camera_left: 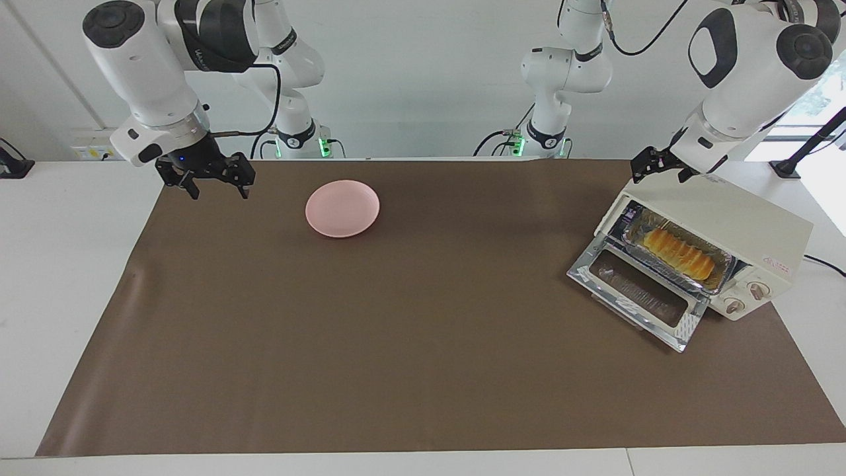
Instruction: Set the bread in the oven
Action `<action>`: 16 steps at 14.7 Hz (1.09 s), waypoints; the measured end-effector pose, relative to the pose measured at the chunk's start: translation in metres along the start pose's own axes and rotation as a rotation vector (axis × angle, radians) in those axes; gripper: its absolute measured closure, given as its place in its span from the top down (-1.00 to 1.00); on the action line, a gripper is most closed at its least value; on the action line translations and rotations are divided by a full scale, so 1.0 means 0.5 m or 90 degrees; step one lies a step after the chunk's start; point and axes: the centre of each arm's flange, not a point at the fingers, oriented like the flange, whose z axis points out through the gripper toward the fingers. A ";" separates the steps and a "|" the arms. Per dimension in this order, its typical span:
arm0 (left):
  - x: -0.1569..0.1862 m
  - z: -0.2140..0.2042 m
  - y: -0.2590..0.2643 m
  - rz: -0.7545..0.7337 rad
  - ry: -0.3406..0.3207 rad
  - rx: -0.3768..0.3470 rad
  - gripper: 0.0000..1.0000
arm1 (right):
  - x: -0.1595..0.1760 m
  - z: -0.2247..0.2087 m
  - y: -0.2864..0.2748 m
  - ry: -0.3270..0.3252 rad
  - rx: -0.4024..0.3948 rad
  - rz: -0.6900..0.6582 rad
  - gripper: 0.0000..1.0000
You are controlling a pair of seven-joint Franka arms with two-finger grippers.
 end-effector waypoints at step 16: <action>0.007 0.003 0.011 0.009 0.008 -0.001 1.00 | 0.000 0.000 0.000 0.000 0.000 0.000 1.00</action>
